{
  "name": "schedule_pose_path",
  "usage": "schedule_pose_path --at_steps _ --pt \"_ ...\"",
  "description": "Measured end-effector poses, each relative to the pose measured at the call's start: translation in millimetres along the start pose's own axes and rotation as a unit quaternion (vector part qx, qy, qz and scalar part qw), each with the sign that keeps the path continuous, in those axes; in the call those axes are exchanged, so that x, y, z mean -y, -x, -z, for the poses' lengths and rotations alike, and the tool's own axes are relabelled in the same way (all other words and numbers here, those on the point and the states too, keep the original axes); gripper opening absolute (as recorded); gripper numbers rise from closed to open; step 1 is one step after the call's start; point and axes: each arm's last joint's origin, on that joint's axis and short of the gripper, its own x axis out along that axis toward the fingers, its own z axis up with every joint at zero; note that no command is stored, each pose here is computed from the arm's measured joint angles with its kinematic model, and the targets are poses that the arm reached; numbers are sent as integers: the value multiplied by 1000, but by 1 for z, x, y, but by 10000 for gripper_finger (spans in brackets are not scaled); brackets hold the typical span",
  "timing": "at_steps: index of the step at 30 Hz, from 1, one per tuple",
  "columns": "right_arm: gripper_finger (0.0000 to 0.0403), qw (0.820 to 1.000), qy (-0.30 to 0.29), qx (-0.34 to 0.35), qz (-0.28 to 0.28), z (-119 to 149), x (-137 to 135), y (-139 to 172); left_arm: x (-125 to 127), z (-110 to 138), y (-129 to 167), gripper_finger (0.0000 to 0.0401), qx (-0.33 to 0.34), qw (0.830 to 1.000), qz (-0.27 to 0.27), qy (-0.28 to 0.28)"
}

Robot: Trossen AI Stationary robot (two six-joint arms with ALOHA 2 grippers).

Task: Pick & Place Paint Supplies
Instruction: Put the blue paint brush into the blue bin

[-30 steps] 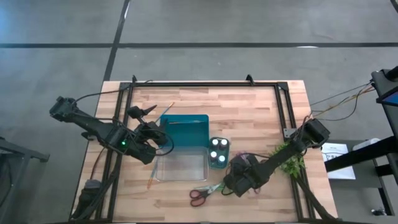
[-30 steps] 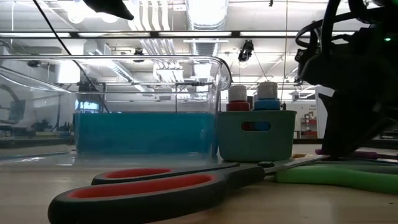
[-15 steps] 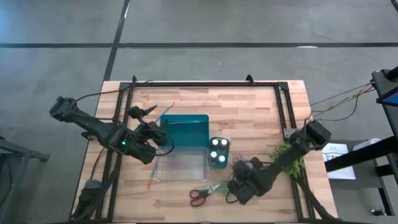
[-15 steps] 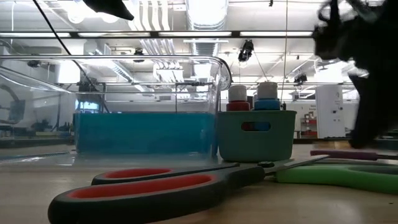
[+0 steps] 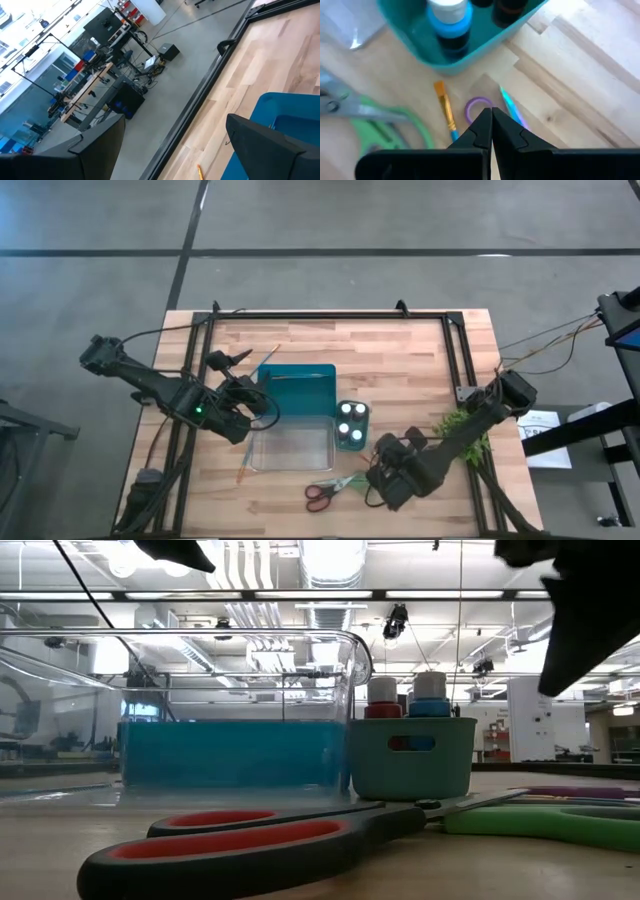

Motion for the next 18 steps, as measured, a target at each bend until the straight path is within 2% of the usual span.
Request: schedule_pose_path --at_steps 8,18 --pt "7 999 15 9 -30 8 -5 1 0 0 0 353 0 1000 0 0" --pt "12 992 2 21 -125 13 -19 -17 0 0 0 353 -1 1000 4 2"
